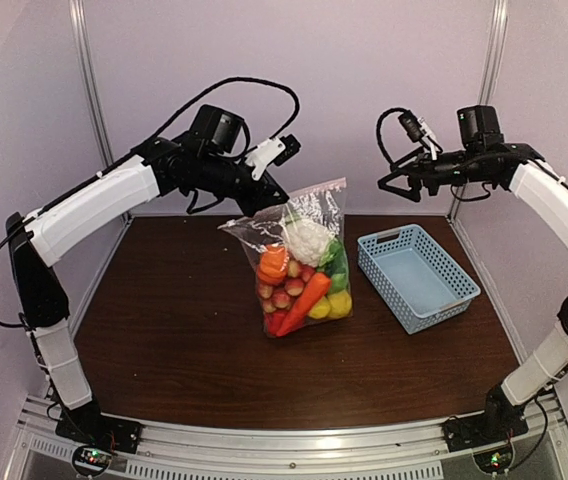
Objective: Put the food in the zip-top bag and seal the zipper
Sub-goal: Place the zipper food storage bag at the center of the board, then reset both arms
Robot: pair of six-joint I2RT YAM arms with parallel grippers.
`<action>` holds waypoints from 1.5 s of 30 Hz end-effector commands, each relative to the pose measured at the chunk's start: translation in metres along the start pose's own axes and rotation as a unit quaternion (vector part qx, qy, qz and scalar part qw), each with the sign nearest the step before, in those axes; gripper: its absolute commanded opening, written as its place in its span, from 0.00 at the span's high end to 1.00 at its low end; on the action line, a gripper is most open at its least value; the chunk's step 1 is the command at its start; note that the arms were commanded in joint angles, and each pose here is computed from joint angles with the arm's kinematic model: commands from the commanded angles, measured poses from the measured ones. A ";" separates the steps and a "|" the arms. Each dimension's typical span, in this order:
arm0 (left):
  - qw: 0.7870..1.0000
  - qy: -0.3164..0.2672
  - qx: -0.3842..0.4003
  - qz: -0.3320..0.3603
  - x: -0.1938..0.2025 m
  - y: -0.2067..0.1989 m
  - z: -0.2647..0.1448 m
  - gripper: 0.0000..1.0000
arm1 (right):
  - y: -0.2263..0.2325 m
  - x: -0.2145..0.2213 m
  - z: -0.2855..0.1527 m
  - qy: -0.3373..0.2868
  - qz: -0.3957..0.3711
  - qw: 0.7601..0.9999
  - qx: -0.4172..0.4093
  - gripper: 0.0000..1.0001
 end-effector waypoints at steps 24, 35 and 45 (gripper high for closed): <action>0.986 -0.044 0.154 -0.046 0.030 -0.082 0.000 0.14 | -0.044 0.034 -0.073 -0.115 0.070 0.951 0.277 0.00; 0.954 -0.019 -0.289 -0.079 0.042 0.031 -0.096 0.02 | -0.041 0.042 -0.120 -0.166 0.097 0.887 0.420 0.00; 0.867 -0.019 -0.476 -0.149 0.107 0.049 -0.136 0.02 | -0.037 0.065 -0.131 -0.191 0.088 0.867 0.451 0.00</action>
Point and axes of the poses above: each gripper's point midway between its finger pads, its own z axis out along the fingers, its own y axis along the line the jaws close on, x = y × z, the point moved 6 cm from there along -z, back along the fingers, and after that the axes turned 10 degrees about z, right-handed, at the moved point
